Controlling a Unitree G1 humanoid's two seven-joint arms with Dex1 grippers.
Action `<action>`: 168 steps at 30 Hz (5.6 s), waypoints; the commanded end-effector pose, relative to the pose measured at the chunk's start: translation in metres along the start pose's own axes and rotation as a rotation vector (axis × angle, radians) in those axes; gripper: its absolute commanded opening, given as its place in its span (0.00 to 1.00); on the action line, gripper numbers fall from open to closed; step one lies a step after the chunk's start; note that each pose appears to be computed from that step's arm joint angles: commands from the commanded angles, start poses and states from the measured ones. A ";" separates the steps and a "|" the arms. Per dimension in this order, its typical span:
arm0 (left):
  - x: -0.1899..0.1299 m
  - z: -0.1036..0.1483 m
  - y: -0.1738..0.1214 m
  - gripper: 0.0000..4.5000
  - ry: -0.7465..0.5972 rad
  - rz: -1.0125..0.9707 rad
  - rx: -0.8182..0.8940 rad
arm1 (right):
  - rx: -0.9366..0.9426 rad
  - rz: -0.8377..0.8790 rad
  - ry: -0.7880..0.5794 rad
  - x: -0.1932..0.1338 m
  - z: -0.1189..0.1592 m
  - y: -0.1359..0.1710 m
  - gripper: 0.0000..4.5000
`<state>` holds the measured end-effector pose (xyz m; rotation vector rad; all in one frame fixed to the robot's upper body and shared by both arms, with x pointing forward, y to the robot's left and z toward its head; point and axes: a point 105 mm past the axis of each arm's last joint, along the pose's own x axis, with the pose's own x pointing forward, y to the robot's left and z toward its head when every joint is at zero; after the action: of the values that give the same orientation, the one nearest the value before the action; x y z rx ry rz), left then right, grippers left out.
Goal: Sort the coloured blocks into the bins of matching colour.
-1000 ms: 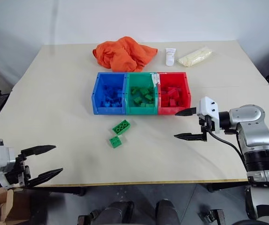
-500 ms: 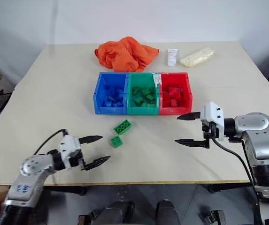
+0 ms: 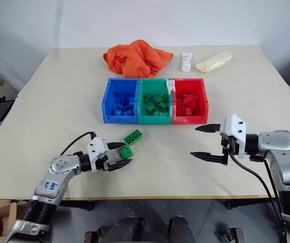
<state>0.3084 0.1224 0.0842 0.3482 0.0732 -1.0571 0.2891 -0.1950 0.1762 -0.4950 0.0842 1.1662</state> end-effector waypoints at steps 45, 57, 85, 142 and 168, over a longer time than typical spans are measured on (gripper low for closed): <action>0.116 0.155 0.088 0.89 -0.349 0.149 0.188 | 0.027 -0.385 -0.229 -0.034 0.027 -0.010 1.00; 0.016 0.101 0.062 1.00 -0.229 -0.048 0.210 | 0.003 -0.159 -0.177 -0.021 0.024 -0.015 1.00; -0.138 0.006 0.021 1.00 0.056 -0.018 0.002 | -0.055 0.183 -0.023 -0.025 0.007 -0.031 1.00; 0.083 0.135 0.102 0.51 -0.160 0.137 0.133 | -0.026 -0.079 -0.096 -0.044 0.008 -0.007 1.00; -0.016 0.109 0.081 0.99 -0.212 -0.082 0.075 | -0.043 -0.058 -0.077 -0.042 0.007 -0.020 1.00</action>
<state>0.3701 0.1255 0.1997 0.2789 -0.1201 -1.1465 0.2892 -0.2313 0.1954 -0.4534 -0.0049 1.1321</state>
